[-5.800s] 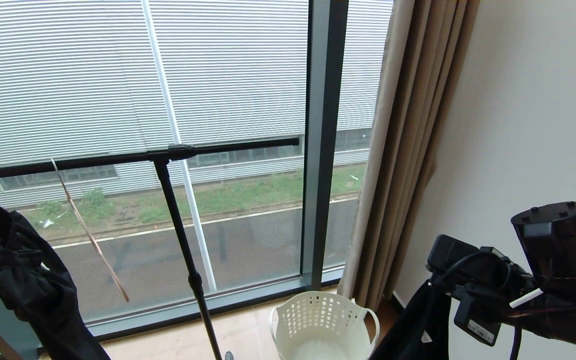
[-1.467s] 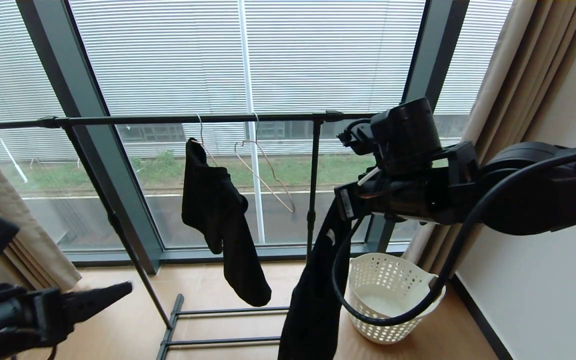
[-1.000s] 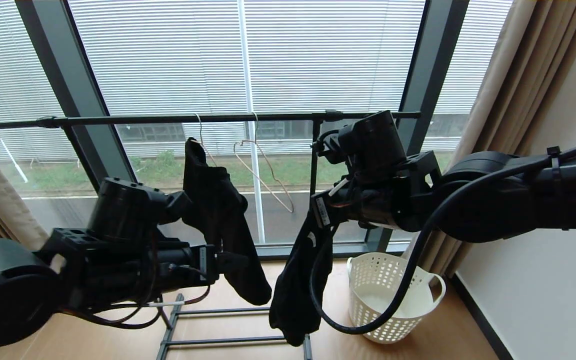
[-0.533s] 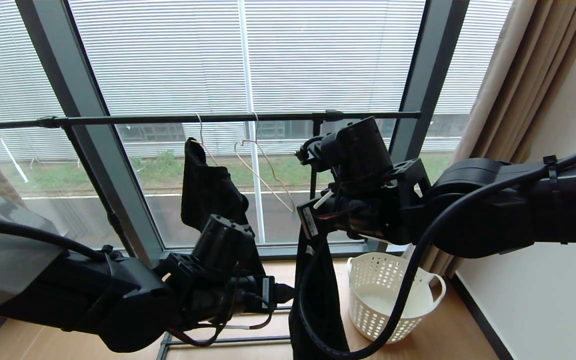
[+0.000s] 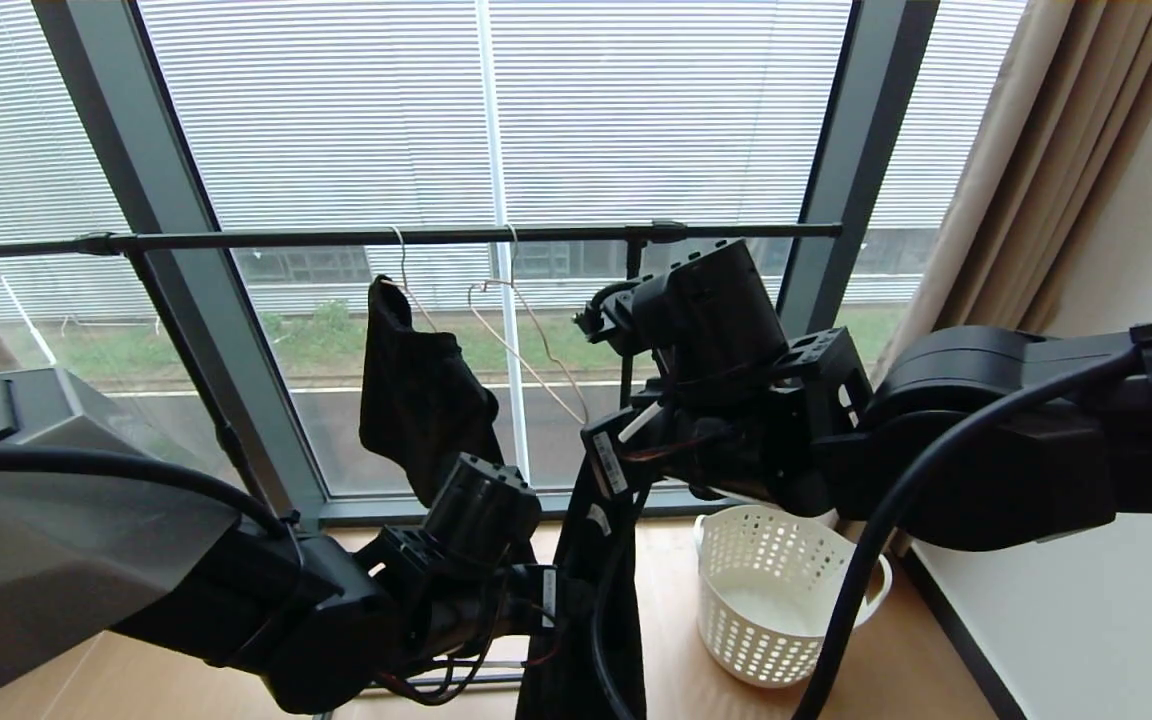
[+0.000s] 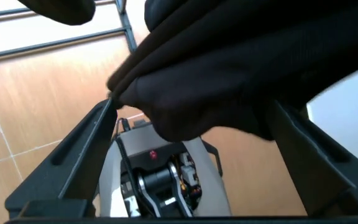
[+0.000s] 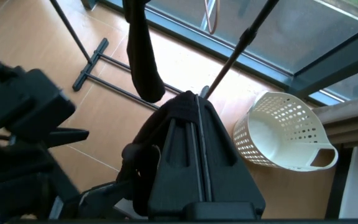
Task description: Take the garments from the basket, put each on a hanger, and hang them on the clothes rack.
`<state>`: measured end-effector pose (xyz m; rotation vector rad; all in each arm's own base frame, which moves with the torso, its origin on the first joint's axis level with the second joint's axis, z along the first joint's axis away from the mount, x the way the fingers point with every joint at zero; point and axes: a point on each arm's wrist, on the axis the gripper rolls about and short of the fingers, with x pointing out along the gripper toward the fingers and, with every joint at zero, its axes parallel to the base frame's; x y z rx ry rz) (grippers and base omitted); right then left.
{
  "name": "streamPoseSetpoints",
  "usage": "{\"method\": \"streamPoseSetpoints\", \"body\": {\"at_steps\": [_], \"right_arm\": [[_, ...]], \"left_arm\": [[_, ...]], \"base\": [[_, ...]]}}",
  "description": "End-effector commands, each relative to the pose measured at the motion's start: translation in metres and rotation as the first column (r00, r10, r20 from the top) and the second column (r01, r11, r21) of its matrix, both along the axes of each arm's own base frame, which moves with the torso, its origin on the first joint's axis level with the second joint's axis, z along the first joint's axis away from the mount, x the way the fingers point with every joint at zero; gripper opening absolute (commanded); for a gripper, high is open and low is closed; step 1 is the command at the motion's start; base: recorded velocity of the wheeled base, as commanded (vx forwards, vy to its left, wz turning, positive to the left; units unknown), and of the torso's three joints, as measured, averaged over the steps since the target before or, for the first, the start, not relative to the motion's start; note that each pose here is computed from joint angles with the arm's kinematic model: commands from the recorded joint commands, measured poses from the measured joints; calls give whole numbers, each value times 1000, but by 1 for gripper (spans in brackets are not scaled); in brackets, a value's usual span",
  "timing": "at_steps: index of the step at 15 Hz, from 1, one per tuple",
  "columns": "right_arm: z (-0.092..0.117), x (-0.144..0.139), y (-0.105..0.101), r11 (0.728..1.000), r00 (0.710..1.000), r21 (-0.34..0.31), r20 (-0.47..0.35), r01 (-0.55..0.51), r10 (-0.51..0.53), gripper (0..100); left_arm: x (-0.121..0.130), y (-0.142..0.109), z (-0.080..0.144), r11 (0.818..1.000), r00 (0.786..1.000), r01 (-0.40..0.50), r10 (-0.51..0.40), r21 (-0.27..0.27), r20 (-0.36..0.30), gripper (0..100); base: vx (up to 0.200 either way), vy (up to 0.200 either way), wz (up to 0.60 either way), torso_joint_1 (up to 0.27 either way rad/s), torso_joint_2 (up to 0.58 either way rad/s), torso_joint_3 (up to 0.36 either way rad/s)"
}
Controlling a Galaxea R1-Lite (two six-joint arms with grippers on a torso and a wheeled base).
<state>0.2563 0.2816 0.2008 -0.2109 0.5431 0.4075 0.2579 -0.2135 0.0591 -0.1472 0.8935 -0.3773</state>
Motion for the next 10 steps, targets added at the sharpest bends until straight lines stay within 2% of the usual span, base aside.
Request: {"method": "streamPoseSetpoints", "body": {"at_steps": [1, 5, 8, 9, 10], "right_arm": [[6, -7, -1, 1000, 1000, 11, 10, -12, 12, 0], [9, -13, -6, 1000, 1000, 13, 9, -16, 15, 0], [11, -17, -11, 1000, 1000, 13, 11, -13, 13, 0], [11, -18, -12, 1000, 1000, 10, 8, -13, 13, 0], [12, -19, -14, 1000, 1000, 13, 11, -13, 13, 0]], "left_arm": [[3, -2, -13, 1000, 1000, -11, 11, 28, -16, 100], [16, -5, -10, 998, 999, -49, 48, 25, 23, 100], [14, -2, -10, 995, 996, -85, 82, 59, 43, 100], [13, 0, -9, 994, 995, -94, 91, 64, 49, 0], [13, 3, -10, 992, 994, -101, 98, 70, 48, 0]], "base": [[0, 0, 0, 0, 0, 0], [0, 0, 0, 0, 0, 0], [0, 0, 0, 0, 0, 0], [0, 0, 0, 0, 0, 0], [0, 0, 0, 0, 0, 0]]}}
